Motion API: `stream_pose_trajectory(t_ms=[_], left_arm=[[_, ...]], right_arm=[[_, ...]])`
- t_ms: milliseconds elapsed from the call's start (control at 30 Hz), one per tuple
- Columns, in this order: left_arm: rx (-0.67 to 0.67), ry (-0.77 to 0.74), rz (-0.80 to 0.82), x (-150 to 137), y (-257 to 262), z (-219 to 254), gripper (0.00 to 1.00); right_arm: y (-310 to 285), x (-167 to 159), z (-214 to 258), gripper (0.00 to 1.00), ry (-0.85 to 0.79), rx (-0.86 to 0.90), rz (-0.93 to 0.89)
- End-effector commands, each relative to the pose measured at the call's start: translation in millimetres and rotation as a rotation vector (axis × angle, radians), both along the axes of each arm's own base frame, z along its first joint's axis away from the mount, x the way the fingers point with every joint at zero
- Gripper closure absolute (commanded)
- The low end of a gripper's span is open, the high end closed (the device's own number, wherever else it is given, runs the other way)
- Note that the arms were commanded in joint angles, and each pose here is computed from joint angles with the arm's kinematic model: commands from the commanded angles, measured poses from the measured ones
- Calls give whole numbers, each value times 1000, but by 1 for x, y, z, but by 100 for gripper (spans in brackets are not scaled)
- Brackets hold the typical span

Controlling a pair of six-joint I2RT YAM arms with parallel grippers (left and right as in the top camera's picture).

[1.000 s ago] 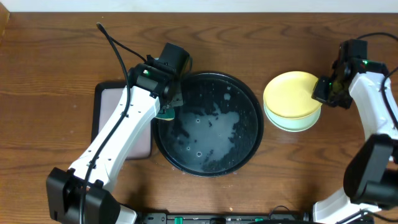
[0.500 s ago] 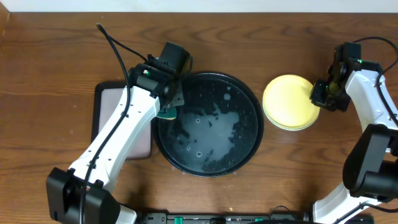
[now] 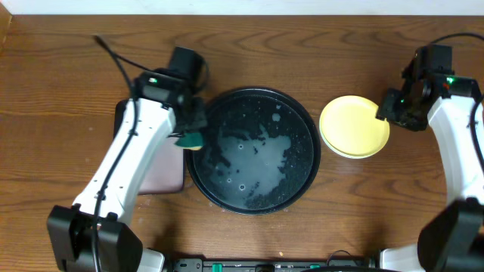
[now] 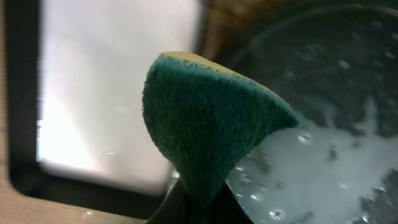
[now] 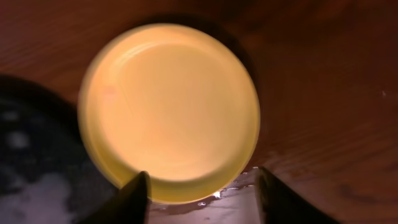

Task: Clean dirty plates on tray and stack at the side
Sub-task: 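Place the green sponge on the pink sponge tray with left gripper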

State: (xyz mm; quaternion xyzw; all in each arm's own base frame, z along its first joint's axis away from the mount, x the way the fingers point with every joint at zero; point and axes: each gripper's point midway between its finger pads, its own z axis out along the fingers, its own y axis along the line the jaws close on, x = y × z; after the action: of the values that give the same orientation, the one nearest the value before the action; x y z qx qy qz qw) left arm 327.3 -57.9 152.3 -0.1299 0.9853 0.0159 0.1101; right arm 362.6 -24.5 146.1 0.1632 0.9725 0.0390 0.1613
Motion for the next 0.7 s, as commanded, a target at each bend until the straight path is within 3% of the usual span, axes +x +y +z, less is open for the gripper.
stream_pose_trajectory(t_ms=[0,133,667], left_arm=[[31,-41,14,8,29,15,93],[50,-17,9,8,51,6,93],[66,135,64,9,83,-101,92]], right_arm=[[28,4,22,35,-70,7,96],[56,6,23,25,-86,9,172],[94,3,20,22,-84,-22,323]])
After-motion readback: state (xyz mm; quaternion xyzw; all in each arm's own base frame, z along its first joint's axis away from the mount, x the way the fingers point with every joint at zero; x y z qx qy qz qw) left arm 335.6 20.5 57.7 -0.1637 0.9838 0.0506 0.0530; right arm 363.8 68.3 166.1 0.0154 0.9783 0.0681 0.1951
